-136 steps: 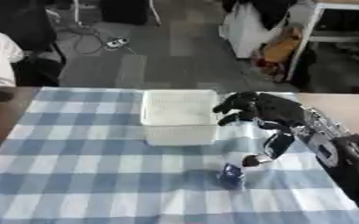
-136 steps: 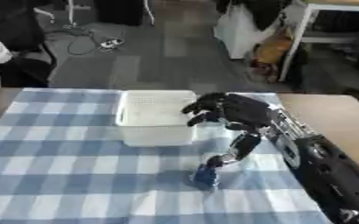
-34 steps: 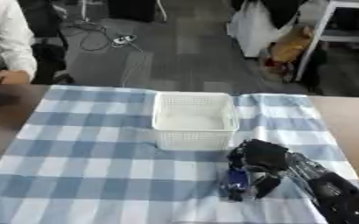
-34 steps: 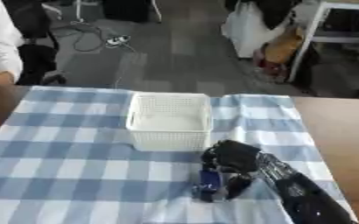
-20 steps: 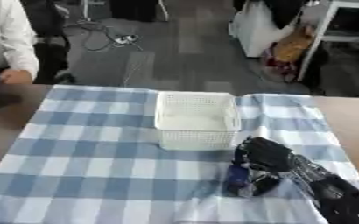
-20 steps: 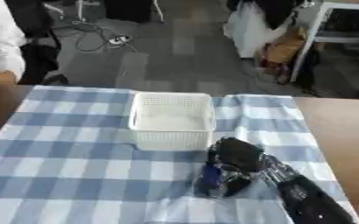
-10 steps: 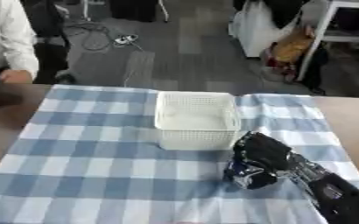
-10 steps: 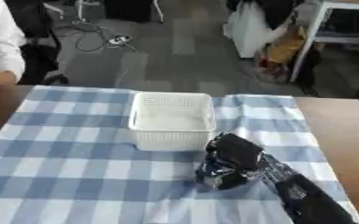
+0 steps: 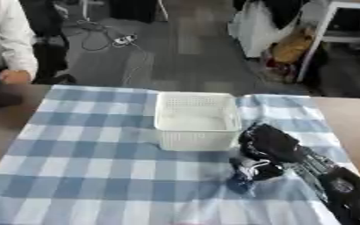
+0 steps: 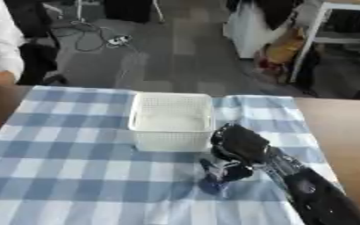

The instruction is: Pick up objects on the table and place them in the box.

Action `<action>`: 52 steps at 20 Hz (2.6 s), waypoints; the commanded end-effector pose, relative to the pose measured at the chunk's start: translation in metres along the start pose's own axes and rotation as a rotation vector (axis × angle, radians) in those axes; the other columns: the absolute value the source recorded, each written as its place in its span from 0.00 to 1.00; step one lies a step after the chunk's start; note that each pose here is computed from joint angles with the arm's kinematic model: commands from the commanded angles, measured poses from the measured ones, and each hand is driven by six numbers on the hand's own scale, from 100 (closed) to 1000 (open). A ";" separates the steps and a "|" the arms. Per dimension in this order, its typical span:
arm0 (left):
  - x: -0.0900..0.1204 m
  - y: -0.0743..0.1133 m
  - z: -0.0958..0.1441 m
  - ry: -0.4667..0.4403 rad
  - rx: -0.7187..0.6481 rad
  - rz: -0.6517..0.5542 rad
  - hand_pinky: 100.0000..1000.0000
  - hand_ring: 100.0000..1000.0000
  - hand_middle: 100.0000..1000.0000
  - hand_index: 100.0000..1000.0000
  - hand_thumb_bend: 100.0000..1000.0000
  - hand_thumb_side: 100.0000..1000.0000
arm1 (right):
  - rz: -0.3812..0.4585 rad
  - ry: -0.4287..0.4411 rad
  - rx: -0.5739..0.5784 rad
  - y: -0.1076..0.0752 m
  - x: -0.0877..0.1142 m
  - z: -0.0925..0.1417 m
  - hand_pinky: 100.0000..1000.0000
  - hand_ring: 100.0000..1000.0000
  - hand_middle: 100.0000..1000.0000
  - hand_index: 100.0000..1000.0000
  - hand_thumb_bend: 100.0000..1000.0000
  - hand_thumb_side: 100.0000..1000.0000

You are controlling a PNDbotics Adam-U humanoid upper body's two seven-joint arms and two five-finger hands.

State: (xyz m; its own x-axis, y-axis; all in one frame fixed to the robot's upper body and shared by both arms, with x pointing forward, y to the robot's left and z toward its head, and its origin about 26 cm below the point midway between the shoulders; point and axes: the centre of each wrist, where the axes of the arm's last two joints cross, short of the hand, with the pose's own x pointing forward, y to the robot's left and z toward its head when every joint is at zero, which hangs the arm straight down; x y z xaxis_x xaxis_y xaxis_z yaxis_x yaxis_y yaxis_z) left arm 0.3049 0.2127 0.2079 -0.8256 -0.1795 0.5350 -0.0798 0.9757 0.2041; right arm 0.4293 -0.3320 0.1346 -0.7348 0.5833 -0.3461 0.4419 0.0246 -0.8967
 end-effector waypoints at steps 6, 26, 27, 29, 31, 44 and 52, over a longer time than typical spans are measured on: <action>0.005 0.001 -0.003 -0.025 -0.011 -0.001 0.68 0.54 0.93 0.70 0.00 0.77 | -0.096 -0.177 -0.107 -0.017 -0.003 -0.001 0.33 0.44 0.54 0.58 0.27 1.00; 0.009 -0.004 -0.011 -0.056 -0.007 0.023 0.68 0.54 0.93 0.69 0.00 0.77 | -0.060 -0.129 0.220 0.021 -0.001 0.012 0.20 0.40 0.58 0.67 0.59 0.95; 0.009 -0.004 -0.012 -0.060 -0.007 0.026 0.68 0.54 0.93 0.69 0.00 0.77 | -0.063 -0.123 0.206 0.023 -0.001 0.013 0.20 0.40 0.58 0.67 0.59 0.95; 0.011 -0.006 -0.014 -0.069 -0.004 0.033 0.68 0.54 0.93 0.69 0.00 0.77 | -0.069 -0.110 0.169 0.024 -0.003 0.015 0.07 0.32 0.53 0.63 0.57 0.92; 0.012 -0.008 -0.017 -0.079 -0.002 0.042 0.68 0.54 0.93 0.69 0.00 0.77 | -0.073 -0.092 0.135 0.026 -0.006 0.019 0.00 0.24 0.46 0.57 0.53 0.86; 0.014 -0.010 -0.021 -0.093 0.005 0.053 0.68 0.54 0.93 0.69 0.00 0.77 | -0.134 -0.069 -0.168 0.028 -0.002 0.015 0.00 0.00 0.00 0.03 0.22 0.59; 0.011 -0.005 -0.015 -0.071 -0.007 0.024 0.68 0.53 0.93 0.69 0.00 0.77 | -0.171 -0.165 -0.127 -0.003 0.004 -0.003 0.00 0.00 0.00 0.01 0.12 0.54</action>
State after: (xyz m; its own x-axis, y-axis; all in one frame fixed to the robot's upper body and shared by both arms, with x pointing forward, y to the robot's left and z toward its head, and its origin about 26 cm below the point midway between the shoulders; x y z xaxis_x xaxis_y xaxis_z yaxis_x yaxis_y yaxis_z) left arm 0.3069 0.2014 0.2184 -0.8535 -0.1351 0.5033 -0.0468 0.9818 0.1840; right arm 0.4285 -0.3226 0.1189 -0.8055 0.5409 -0.2422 0.3454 0.0965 -0.9335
